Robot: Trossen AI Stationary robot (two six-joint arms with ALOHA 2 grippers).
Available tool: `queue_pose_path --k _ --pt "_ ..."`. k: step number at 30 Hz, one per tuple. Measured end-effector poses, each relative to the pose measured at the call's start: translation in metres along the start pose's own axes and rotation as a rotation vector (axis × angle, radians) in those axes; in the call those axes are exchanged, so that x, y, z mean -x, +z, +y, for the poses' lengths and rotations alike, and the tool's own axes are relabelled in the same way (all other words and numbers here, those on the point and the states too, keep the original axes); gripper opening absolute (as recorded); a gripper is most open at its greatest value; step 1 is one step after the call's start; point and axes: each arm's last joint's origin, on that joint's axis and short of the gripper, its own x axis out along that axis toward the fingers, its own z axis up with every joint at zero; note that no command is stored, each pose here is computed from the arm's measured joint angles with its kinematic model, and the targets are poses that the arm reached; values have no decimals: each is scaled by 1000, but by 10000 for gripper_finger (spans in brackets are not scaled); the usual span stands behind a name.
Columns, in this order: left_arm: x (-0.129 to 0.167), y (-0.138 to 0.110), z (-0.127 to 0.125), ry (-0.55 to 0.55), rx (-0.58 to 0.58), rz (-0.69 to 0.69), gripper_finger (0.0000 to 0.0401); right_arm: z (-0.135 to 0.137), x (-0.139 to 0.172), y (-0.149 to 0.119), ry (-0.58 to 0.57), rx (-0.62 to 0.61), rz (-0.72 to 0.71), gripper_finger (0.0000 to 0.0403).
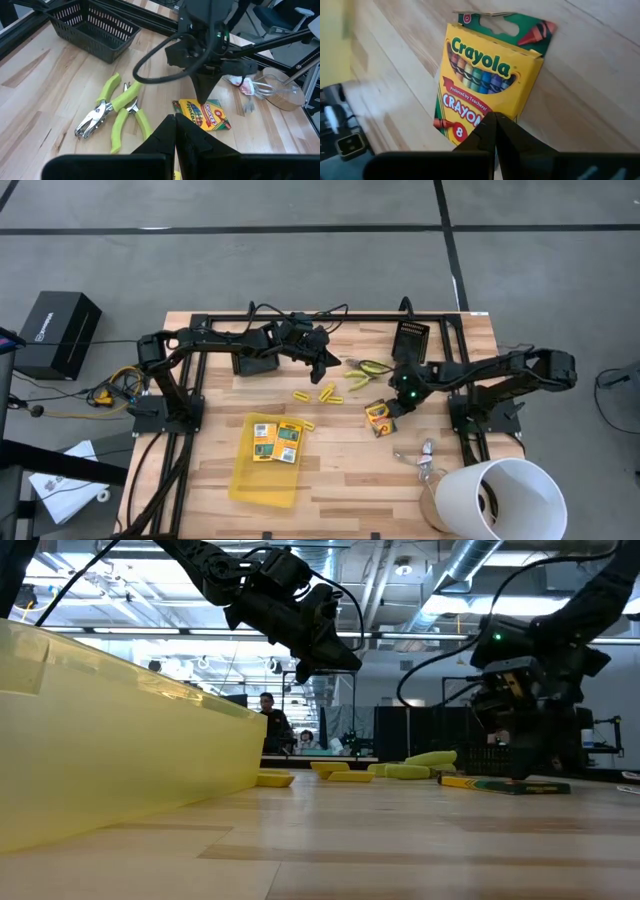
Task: Pick & Place School Supplies
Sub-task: Put the yellow crayon box into the yellow bin
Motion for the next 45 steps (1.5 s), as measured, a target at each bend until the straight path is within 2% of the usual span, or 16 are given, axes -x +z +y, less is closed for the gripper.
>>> queue_pose_path --k 17,31,32,35,45 --pt "0 0 0 -1 15 1 1 -22 3 0 69 -8 3 0" --pt "0 0 0 -3 16 1 1 -34 9 -3 62 -37 61 0" --pt "0 0 0 -3 17 1 1 -37 9 -4 15 -44 54 0" --pt "0 0 0 -2 20 1 1 -41 12 -3 5 -42 51 0" --pt "0 0 0 0 25 0 1 -41 12 -3 9 -42 50 0"
